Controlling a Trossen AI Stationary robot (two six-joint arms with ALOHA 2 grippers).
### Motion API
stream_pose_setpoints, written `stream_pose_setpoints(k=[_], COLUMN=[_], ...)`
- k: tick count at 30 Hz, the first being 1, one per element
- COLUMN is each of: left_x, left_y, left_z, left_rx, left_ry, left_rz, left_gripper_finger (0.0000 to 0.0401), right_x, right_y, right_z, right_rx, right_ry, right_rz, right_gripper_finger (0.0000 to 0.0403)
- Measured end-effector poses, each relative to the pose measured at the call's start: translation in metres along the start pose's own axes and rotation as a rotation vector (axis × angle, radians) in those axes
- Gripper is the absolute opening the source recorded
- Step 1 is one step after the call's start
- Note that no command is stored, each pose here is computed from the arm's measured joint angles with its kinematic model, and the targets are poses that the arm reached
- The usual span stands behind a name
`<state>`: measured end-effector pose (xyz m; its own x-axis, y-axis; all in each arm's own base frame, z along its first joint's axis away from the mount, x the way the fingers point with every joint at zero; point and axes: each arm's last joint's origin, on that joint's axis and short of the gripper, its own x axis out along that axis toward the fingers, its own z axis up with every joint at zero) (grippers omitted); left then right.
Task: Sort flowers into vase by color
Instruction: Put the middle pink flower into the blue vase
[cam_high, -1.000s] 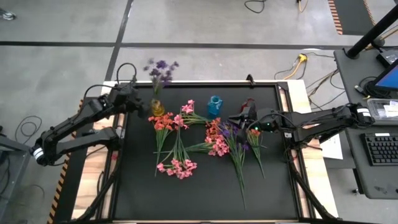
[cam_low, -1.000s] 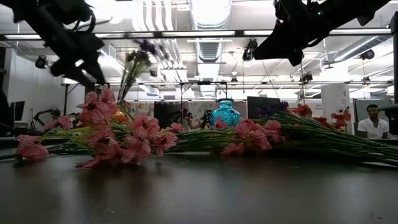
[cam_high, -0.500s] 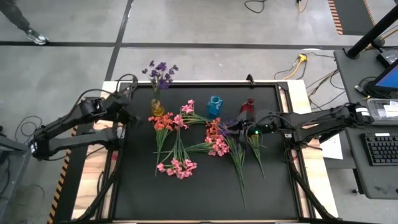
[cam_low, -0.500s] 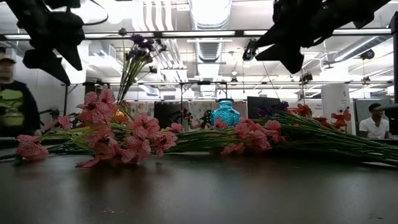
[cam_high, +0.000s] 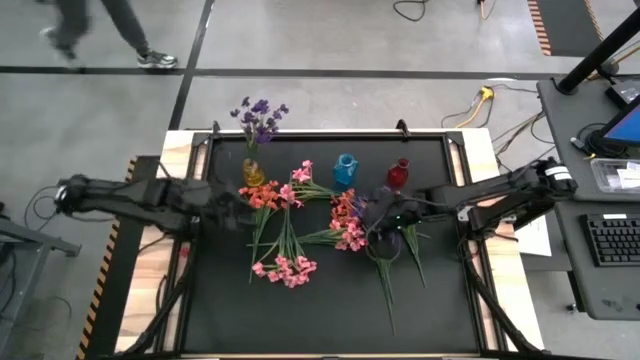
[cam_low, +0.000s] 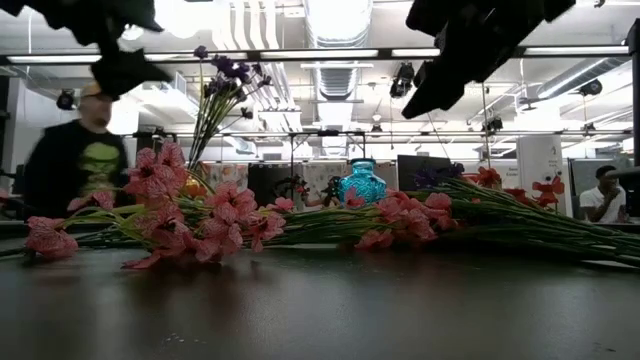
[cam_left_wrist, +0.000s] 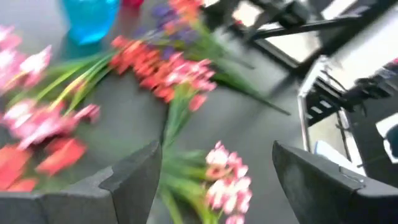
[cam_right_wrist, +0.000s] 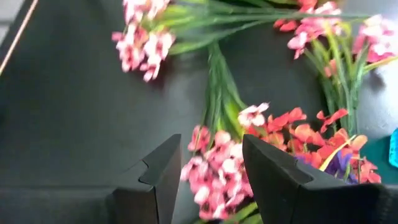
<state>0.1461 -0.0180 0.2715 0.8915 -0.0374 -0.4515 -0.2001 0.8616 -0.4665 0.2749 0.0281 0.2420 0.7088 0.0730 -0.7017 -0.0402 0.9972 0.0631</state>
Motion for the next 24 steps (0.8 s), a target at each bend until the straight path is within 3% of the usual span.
stream_pose_setpoints(k=[5,14,20,24], left_x=[0.034,0.112,0.173,0.209], left_y=[-0.023,-0.041,-0.055,-0.052], left_z=[-0.008,-0.024,-0.027,-0.024], left_rx=[0.126,0.316,0.517,0.573], left_ry=[-0.019,0.094,0.153,0.220], left_rz=[-0.007,0.190,0.263,0.349], left_gripper_finger=[0.0290,0.0290,0.0287,0.0276], right_x=[-0.013,-0.040,-0.044,-0.043], right_y=[0.006,0.012,0.012,0.011], right_z=[0.011,0.015,0.012,0.011], right_rx=[0.009,0.012,0.011,0.009], right_ry=[0.091,0.046,0.037,0.039], right_rz=[0.001,0.023,0.015,-0.001], right_gripper_finger=[0.0164,0.0164,0.0164,0.0164])
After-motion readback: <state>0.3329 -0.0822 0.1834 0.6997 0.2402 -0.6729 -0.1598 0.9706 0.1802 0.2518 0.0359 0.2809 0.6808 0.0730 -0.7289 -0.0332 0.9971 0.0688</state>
